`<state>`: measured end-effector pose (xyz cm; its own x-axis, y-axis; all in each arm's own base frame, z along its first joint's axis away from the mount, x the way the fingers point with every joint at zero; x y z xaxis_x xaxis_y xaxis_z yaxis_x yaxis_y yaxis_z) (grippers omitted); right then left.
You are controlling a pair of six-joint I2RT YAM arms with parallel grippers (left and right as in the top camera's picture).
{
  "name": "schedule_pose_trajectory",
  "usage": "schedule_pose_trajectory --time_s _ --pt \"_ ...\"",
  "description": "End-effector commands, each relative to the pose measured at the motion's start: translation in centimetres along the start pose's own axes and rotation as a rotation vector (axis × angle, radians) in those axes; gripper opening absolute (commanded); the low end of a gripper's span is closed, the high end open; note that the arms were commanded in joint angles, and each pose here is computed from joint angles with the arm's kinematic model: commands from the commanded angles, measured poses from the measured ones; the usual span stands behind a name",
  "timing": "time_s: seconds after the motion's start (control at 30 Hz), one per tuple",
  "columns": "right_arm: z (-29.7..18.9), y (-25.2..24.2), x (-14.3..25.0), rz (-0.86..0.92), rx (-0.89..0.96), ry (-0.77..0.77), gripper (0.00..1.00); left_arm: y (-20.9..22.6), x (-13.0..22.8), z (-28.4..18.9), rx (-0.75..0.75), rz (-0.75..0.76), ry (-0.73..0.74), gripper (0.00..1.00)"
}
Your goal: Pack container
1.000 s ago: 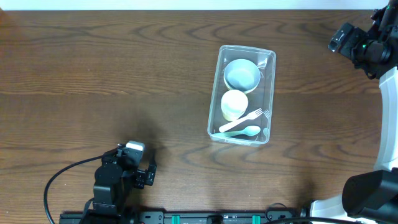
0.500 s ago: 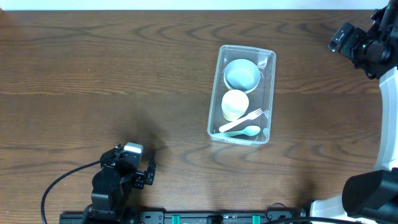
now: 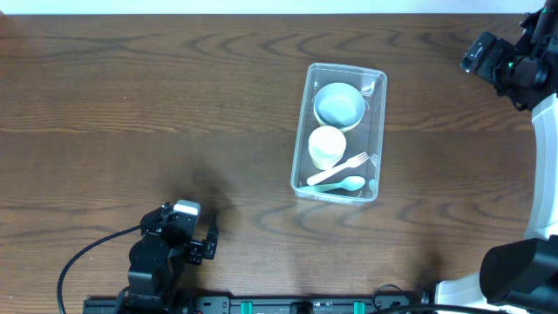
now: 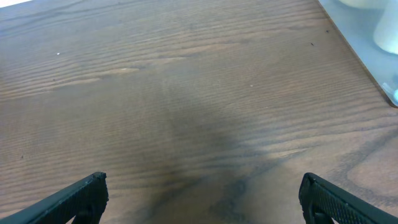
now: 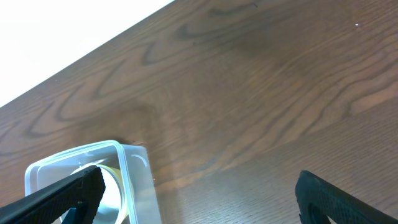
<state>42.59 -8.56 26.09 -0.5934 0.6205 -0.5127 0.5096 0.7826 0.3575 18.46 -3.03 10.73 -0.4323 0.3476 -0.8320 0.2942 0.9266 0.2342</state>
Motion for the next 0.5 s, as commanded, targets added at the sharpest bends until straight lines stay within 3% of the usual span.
schedule_pose_trajectory --time_s 0.0,0.47 --pt "-0.1 -0.5 -0.3 0.006 0.009 -0.006 0.99 0.0 0.1 0.1 -0.003 -0.008 -0.002 0.98" --pt "-1.6 -0.5 -0.8 0.008 -0.003 -0.041 0.99 0.0 0.1 0.1 -0.003 -0.008 -0.002 0.98"
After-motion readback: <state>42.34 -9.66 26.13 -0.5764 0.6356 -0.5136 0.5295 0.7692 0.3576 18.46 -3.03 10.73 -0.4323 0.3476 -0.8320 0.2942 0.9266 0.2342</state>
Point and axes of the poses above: each gripper's point midway between its finger pads, its own z axis out along the fingers, its own y axis along the line the jaws close on, x = y × z, the point moved 1 cm from there along -z, back along the fingers, and after that the axes turned 8 degrees about z, right-handed, at the moved point
